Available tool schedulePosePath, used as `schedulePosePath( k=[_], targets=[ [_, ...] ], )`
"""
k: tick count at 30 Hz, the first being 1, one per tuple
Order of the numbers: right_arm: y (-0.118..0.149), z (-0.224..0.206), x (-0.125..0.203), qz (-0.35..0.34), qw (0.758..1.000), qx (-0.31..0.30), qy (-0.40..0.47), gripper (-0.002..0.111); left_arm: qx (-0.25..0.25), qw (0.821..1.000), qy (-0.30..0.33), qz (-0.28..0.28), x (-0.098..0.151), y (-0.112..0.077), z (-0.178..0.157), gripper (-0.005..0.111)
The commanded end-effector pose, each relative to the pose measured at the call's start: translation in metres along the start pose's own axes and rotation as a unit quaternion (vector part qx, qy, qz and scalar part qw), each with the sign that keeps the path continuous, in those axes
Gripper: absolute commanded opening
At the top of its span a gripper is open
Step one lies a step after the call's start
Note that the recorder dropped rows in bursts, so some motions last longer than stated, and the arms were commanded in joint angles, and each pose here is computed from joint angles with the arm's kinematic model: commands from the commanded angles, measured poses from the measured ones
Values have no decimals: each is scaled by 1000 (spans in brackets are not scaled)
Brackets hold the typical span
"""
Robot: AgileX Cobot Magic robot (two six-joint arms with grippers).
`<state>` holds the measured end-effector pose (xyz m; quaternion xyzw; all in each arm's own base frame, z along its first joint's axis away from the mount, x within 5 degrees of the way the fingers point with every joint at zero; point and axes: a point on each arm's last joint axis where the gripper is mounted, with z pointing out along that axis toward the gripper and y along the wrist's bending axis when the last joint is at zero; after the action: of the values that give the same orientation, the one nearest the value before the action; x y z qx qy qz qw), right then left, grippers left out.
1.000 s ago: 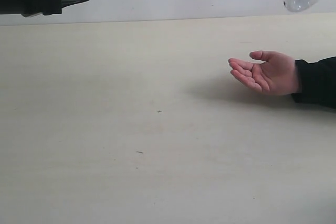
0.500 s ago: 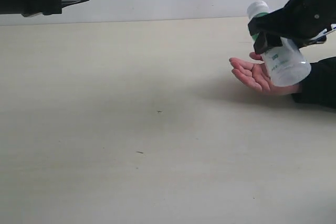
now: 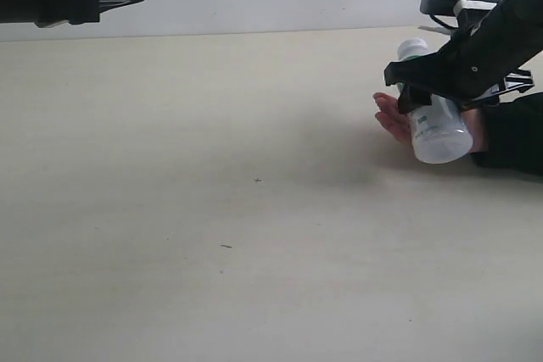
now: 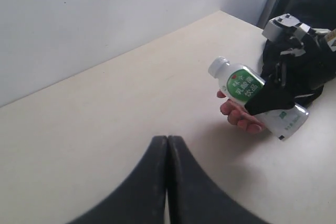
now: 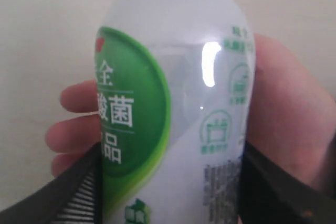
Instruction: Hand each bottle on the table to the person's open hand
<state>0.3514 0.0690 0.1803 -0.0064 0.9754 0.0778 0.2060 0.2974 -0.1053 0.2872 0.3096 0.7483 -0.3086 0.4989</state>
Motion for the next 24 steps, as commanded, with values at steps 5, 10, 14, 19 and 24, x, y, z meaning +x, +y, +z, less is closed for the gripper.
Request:
schedulePosePath(
  k=[5,10,14,19,24],
  targets=[
    [-3,10,-7,-6,1000,21,-3,0,-2,1000,-6,-1,-2,-1,-2,1],
    [-4,10,-7,-9,1000,24,0,12,-2,1000,-6,-1,-2,-1,-2,1],
    [-4,10,-7,-10,1000,23,-4,41,-2,1000,-6,-1,-2,-1,-2,1],
    [-3,10,-9,-14,1000,23,-11,71,-2,1000,-6,-1,-2,-1,-2,1],
    [-3,10,-9,-15,1000,23,-11,75,-2,1000,-6,-1,-2,-1,-2,1]
  ],
)
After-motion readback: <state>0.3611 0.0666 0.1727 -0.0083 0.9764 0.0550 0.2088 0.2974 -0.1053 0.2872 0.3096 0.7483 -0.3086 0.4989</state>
